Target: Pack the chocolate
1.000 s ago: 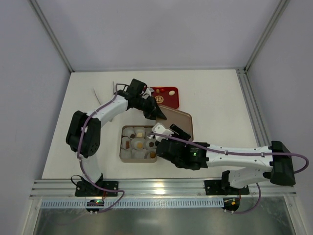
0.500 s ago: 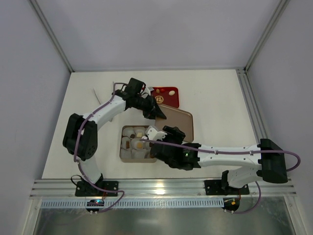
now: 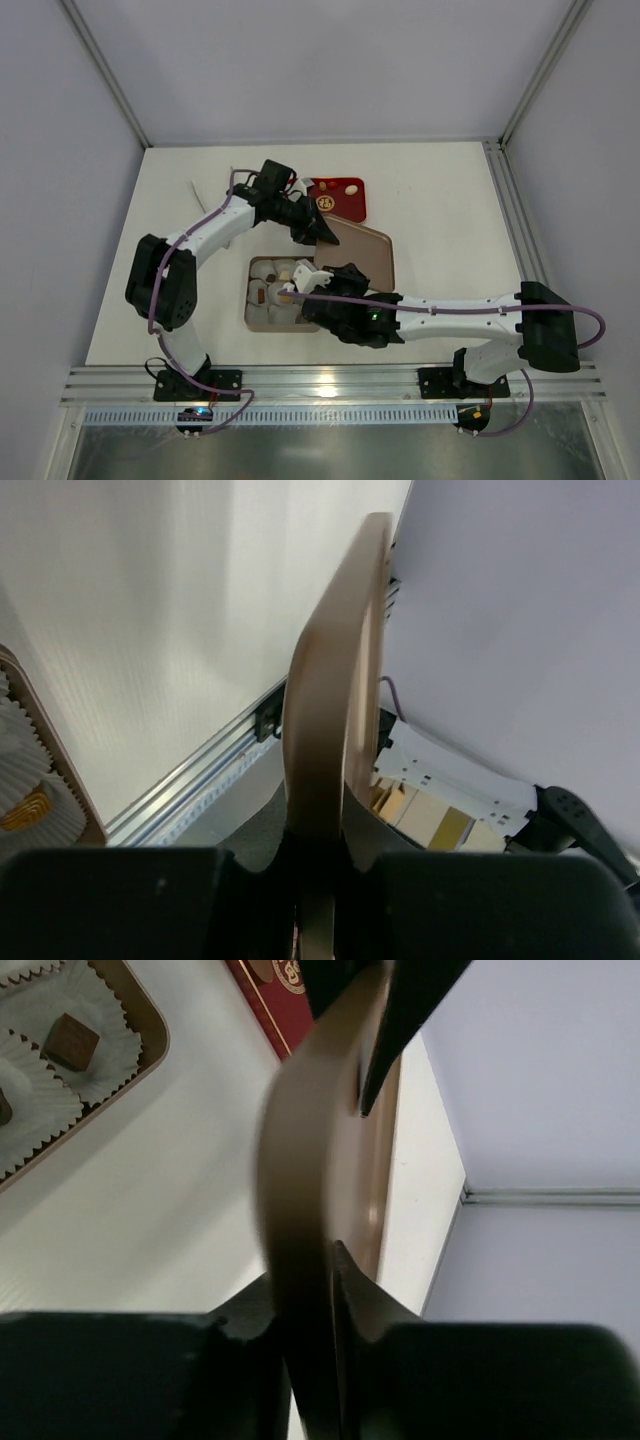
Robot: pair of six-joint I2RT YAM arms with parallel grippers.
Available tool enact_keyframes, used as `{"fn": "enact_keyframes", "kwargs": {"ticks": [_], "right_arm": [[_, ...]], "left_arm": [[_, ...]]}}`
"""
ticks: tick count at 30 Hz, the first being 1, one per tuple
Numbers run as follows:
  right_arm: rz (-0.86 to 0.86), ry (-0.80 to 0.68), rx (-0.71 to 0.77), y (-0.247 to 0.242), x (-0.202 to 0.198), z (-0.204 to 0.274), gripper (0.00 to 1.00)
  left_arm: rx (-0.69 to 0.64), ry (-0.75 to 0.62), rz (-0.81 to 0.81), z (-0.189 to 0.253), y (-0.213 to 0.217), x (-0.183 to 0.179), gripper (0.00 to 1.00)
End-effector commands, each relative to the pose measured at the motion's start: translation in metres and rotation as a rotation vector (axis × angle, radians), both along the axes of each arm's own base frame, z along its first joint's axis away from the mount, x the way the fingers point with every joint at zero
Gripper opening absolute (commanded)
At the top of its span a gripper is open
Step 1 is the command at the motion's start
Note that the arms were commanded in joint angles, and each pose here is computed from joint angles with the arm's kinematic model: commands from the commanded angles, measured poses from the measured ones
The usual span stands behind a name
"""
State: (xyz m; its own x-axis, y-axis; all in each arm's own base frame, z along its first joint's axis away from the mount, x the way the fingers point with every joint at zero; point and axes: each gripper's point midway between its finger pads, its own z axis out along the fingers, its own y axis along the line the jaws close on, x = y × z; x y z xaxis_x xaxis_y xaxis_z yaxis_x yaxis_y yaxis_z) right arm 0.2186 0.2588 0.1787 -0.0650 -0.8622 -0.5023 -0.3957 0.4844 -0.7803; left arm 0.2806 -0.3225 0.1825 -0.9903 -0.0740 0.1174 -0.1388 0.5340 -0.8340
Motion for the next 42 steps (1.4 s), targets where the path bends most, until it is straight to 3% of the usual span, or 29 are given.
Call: {"fn": "enact_keyframes", "kwargs": {"ticks": [1, 3, 8, 11, 12, 15, 18, 29, 36, 42], "right_arm": [[-0.028, -0.052, 0.03, 0.001, 0.008, 0.015, 0.14], [-0.035, -0.06, 0.023, 0.001, 0.009, 0.016, 0.05], [-0.045, -0.074, 0.02, 0.002, 0.011, 0.02, 0.04], [-0.055, -0.084, 0.024, 0.001, 0.011, 0.024, 0.04], [-0.058, -0.087, 0.028, -0.001, 0.011, 0.027, 0.04], [-0.072, -0.094, 0.036, -0.004, 0.012, 0.032, 0.04], [-0.084, -0.096, 0.051, -0.008, 0.01, 0.037, 0.04], [-0.133, -0.046, 0.145, -0.031, 0.001, 0.046, 0.04], [-0.116, 0.133, 0.393, -0.022, -0.002, 0.06, 0.04], [-0.049, 0.36, 0.741, 0.001, 0.007, 0.086, 0.04]], "left_arm": [[-0.074, -0.037, -0.046, 0.03, 0.002, -0.012, 0.03], [-0.077, -0.041, -0.052, 0.031, 0.002, -0.013, 0.06], [-0.081, -0.062, -0.061, 0.033, 0.002, -0.013, 0.2], [-0.077, -0.086, -0.054, 0.035, 0.003, -0.009, 0.4], [-0.072, -0.088, -0.047, 0.034, 0.004, -0.007, 0.53], [-0.055, -0.106, -0.02, 0.032, 0.01, 0.001, 0.73], [-0.035, -0.14, 0.012, 0.031, 0.017, 0.012, 0.82], [0.065, -0.24, 0.19, 0.032, 0.066, 0.066, 0.86], [0.143, -0.308, 0.273, 0.04, 0.102, 0.074, 0.81], [0.294, -0.398, 0.357, 0.046, 0.145, 0.058, 0.72]]}}
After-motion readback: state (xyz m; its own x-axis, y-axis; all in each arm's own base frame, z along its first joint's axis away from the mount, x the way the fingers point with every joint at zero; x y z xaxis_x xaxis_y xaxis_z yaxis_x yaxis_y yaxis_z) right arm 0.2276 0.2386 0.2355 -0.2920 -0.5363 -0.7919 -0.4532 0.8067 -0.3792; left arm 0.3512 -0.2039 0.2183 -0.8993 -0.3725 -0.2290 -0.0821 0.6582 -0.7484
